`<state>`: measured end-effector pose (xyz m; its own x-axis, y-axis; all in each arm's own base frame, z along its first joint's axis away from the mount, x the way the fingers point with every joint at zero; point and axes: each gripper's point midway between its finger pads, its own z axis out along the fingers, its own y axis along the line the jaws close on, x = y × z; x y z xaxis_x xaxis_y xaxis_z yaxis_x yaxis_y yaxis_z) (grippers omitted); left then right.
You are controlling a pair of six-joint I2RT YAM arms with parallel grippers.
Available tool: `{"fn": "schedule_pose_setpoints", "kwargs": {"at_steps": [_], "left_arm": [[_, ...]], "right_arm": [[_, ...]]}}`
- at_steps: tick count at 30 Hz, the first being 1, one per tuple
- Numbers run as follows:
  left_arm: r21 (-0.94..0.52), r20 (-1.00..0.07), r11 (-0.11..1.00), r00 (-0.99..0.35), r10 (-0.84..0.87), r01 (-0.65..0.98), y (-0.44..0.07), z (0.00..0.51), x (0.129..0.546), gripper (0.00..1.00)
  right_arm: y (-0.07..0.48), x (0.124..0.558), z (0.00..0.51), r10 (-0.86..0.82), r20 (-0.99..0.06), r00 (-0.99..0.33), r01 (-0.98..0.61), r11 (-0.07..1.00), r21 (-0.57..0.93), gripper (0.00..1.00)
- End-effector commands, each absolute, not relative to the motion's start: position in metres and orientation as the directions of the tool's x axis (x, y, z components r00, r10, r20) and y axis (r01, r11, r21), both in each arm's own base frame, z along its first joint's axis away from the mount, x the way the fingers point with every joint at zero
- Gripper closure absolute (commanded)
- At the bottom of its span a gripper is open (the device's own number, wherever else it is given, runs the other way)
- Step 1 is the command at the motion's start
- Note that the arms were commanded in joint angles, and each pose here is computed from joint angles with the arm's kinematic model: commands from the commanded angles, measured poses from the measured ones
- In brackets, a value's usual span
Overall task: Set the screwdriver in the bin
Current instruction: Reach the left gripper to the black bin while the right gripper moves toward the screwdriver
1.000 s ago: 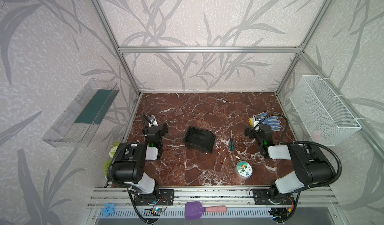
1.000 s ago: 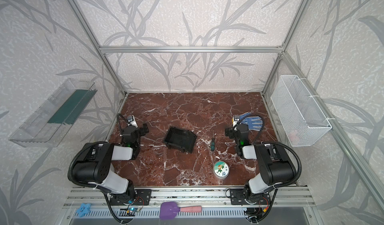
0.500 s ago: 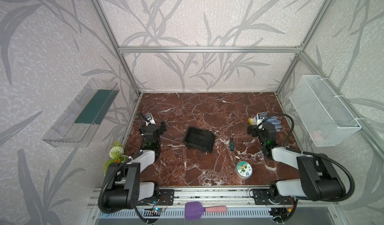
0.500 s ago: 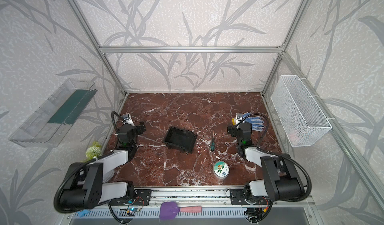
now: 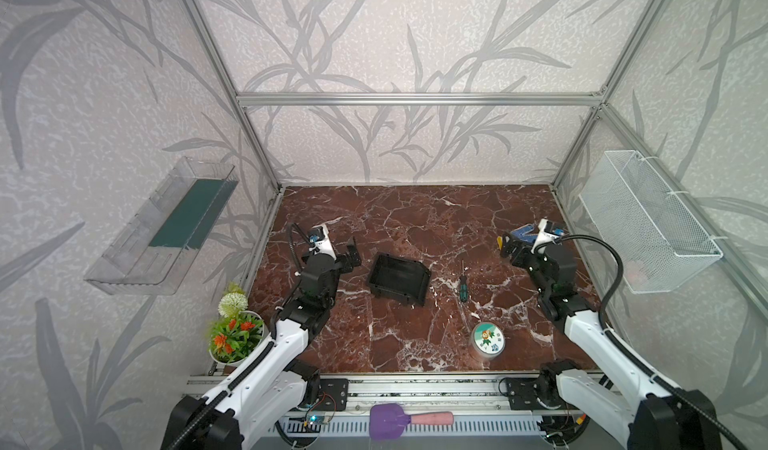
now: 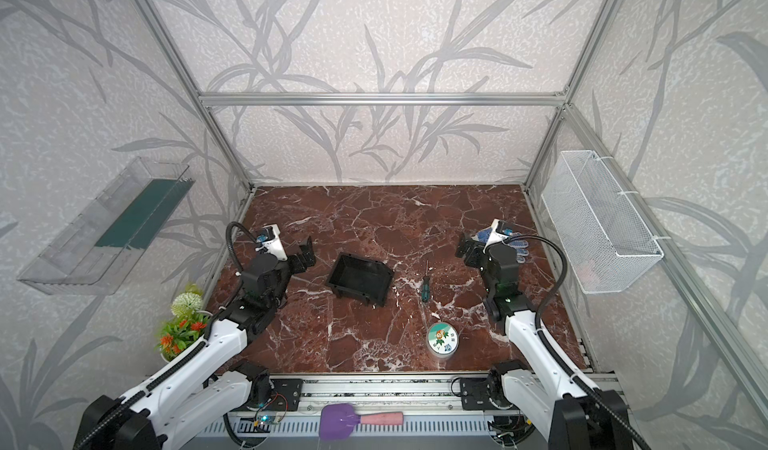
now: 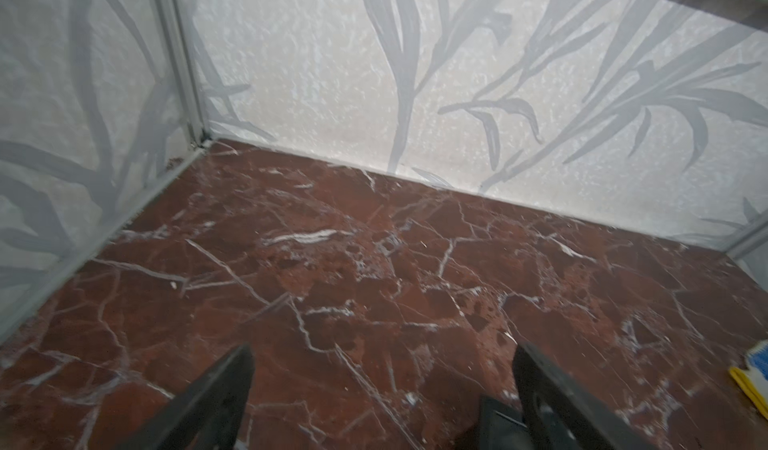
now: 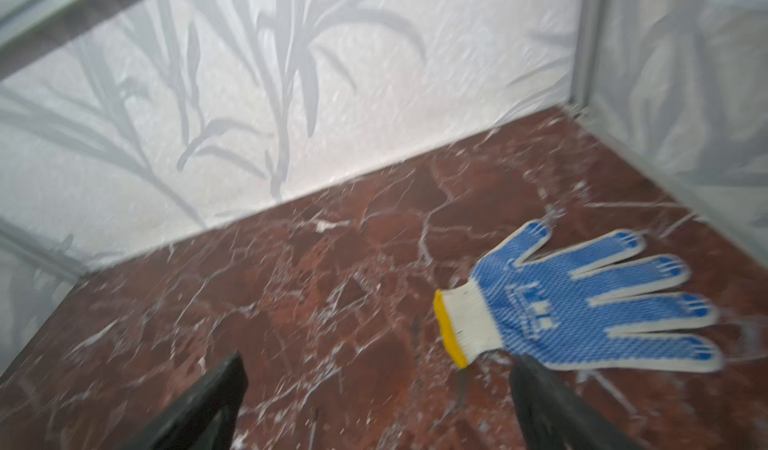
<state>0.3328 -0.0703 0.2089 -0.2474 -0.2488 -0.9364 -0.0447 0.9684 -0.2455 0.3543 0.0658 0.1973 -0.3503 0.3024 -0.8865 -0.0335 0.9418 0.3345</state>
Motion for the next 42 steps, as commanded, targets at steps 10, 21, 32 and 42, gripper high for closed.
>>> {"fn": "schedule_pose_setpoints", "kwargs": {"at_steps": [10,21,32,42], "left_arm": [[-0.46,-0.785,0.887,-0.457,-0.419,-0.023,-0.108,0.168,0.319,0.01],[-0.443,-0.736,0.89,-0.523,-0.43,-0.108,-0.094,0.152,0.299,0.01],[-0.48,-0.667,0.875,-0.624,-0.407,-0.059,-0.118,0.144,0.297,0.01],[-0.465,-0.751,0.885,-0.53,-0.394,-0.001,-0.112,0.182,0.301,0.01]], "right_arm": [[0.27,0.316,0.148,-0.304,-0.828,-0.47,-0.608,0.792,0.054,0.01],[0.323,0.341,0.095,-0.481,-0.712,-0.511,-0.654,0.756,-0.041,0.19],[0.309,0.363,0.081,-0.473,-0.652,-0.593,-0.523,0.842,-0.135,0.78],[0.255,0.399,0.094,-0.361,-0.649,-0.67,-0.33,0.928,-0.175,0.94]]}}
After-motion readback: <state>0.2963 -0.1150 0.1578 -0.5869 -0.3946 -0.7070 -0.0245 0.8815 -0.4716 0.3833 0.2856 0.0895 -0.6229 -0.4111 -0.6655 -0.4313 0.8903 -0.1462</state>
